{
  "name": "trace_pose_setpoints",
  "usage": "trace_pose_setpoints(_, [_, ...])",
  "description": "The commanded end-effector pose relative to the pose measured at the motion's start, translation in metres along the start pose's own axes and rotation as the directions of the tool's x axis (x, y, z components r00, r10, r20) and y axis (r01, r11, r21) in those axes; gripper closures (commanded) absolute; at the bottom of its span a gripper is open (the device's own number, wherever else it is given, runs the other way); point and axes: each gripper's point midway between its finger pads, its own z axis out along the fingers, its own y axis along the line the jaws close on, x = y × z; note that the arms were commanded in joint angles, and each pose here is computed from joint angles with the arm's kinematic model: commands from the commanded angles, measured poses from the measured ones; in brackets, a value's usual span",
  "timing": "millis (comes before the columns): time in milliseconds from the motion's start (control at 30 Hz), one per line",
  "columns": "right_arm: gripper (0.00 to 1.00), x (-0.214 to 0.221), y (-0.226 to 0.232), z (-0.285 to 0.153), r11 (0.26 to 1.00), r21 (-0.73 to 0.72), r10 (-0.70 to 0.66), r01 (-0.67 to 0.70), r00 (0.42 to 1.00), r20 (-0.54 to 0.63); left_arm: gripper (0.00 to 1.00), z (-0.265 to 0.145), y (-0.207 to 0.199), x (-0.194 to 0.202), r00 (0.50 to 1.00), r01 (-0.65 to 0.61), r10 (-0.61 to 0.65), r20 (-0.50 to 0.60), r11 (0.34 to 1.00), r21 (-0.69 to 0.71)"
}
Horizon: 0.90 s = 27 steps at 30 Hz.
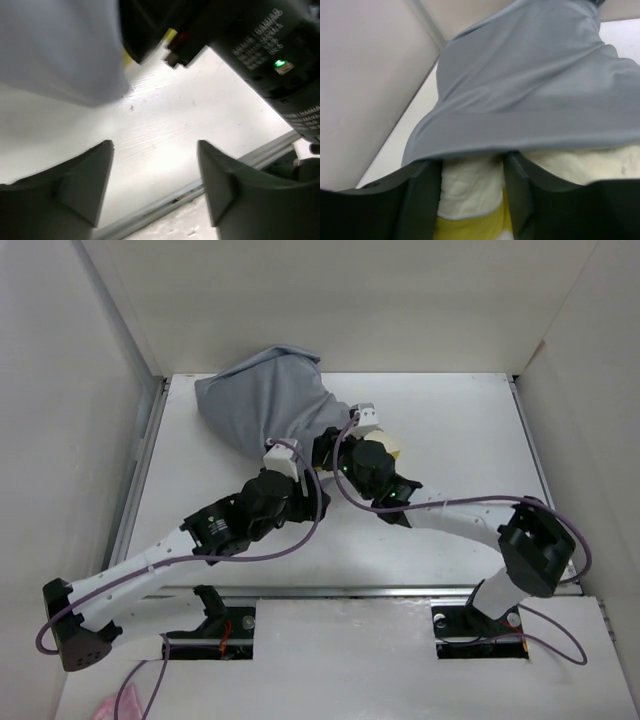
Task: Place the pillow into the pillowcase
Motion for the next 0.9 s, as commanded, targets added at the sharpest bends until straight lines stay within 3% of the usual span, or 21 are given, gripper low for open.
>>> trace_pose_setpoints(0, [0.42,-0.04,0.021,-0.023,0.996,-0.083,0.03,-0.03,1.0,-0.002,0.3,-0.029,-0.001,-0.04,0.983,0.129,-0.125,0.135,0.991,-0.021])
trace_pose_setpoints(33, [0.29,-0.037,0.02,-0.032,0.996,-0.089,0.018,-0.021,0.999,-0.037,0.03,-0.031,0.008,-0.041,0.978,0.159,-0.15,0.147,0.986,-0.051])
trace_pose_setpoints(67, [0.15,-0.023,0.008,-0.043,0.999,-0.052,-0.012,0.006,0.994,-0.108,0.0,-0.034,0.011,-0.045,0.974,0.165,-0.153,0.168,0.984,-0.061])
trace_pose_setpoints(100, [0.07,-0.035,0.009,-0.055,0.999,-0.052,-0.012,0.006,0.994,-0.108,0.0,-0.036,0.018,-0.049,0.967,0.185,-0.165,0.196,0.979,-0.09])
trace_pose_setpoints(267, [0.0,-0.035,-0.054,-0.079,0.973,0.208,-0.061,0.098,0.982,-0.177,0.0,-0.037,0.026,-0.059,0.949,0.217,-0.181,0.257,0.969,-0.117])
trace_pose_setpoints(333, [0.0,-0.029,-0.085,-0.084,0.948,0.311,0.0,0.067,0.977,-0.212,0.0,-0.028,0.025,-0.053,0.961,0.181,-0.148,0.235,0.975,-0.126])
trace_pose_setpoints(400, [0.0,-0.027,-0.115,-0.08,0.948,0.319,0.069,0.014,0.966,-0.247,0.0,-0.012,0.018,-0.046,0.974,0.142,-0.116,0.197,0.982,-0.126])
trace_pose_setpoints(600, [0.0,0.018,-0.19,-0.063,0.921,0.39,0.176,-0.015,0.908,-0.381,0.0,0.045,-0.015,-0.002,0.998,-0.05,0.049,-0.027,0.998,-0.034])
trace_pose_setpoints(667, [0.1,0.039,-0.202,-0.048,0.934,0.356,0.198,-0.04,0.885,-0.421,0.0,0.057,-0.028,0.003,0.993,-0.097,0.096,-0.071,0.995,-0.023])
trace_pose_setpoints(733, [0.19,0.05,-0.184,-0.033,0.964,0.25,0.2,-0.088,0.86,-0.47,0.0,0.074,-0.024,0.022,0.976,-0.174,0.161,-0.149,0.981,-0.082])
trace_pose_setpoints(867, [0.33,0.079,-0.141,-0.026,0.98,0.043,0.183,-0.193,0.802,-0.569,0.0,0.089,-0.035,0.023,0.957,-0.252,0.229,-0.179,0.96,-0.12])
